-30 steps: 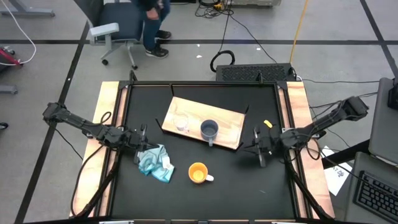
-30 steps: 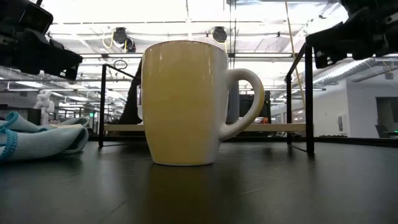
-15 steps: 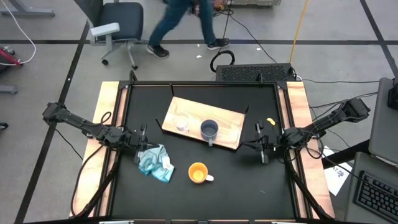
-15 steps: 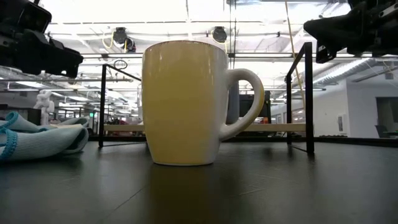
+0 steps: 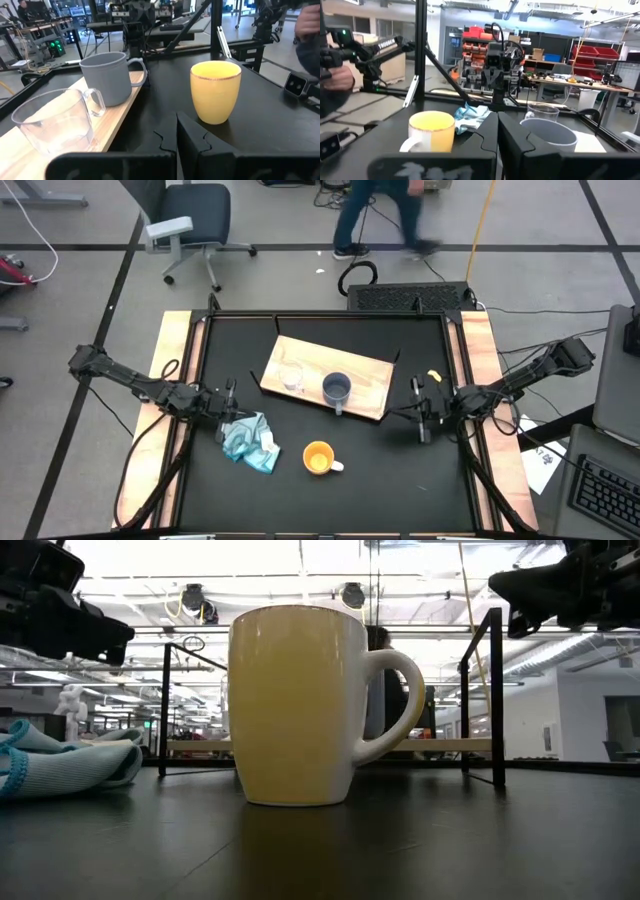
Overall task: Stack small to large cups/mugs on shelf
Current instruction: Put the yellow mug on the shelf
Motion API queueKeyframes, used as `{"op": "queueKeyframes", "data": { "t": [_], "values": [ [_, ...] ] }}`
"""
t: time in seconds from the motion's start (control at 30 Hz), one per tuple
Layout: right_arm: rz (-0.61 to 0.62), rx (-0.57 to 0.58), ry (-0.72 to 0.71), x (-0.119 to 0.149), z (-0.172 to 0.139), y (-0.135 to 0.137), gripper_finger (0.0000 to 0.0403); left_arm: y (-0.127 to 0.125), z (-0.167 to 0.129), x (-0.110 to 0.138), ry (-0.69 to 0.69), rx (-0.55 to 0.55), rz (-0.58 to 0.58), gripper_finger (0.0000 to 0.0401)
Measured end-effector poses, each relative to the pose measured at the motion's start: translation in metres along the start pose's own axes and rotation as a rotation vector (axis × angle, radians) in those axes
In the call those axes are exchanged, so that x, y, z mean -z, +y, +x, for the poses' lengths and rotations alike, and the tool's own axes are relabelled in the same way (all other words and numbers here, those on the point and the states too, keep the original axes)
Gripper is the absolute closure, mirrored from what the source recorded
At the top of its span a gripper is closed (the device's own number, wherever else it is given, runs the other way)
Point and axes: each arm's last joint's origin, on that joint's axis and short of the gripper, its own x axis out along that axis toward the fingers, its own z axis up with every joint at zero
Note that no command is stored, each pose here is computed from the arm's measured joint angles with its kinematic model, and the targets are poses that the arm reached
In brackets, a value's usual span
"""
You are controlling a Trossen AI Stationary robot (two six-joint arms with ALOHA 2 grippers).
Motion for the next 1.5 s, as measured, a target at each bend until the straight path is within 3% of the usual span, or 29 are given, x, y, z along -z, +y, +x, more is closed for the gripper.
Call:
{"op": "queueKeyframes", "data": {
  "t": [0.23,0.53,0.73,0.87,1.1,1.37,1.5],
  "values": [
    [-0.053,-0.013,0.071,0.007,0.0,0.001,0.0403,0.0,0.0,-0.001,-0.009,-0.002,0.025,0.0398],
    [-0.074,-0.017,0.093,0.011,0.001,0.002,0.0403,0.0,0.001,-0.008,-0.075,-0.004,-0.071,0.0399],
    [-0.063,-0.016,0.09,0.011,0.002,0.002,0.0403,0.001,0.009,-0.039,-0.096,-0.003,-0.098,0.0399],
    [-0.055,-0.015,0.091,0.011,0.002,0.002,0.0403,0.001,0.023,-0.061,0.007,-0.062,-0.035,0.0387],
    [-0.055,-0.014,0.088,0.011,0.002,0.002,0.0403,-0.003,0.056,-0.099,0.148,-0.075,0.018,0.0327],
    [-0.038,-0.013,0.084,0.01,0.002,0.002,0.0403,0.001,0.097,-0.117,0.306,-0.122,-0.047,0.0254],
    [-0.038,-0.013,0.085,0.01,0.002,0.002,0.0403,0.004,0.12,-0.122,0.392,-0.08,-0.081,0.024]
  ]
}}
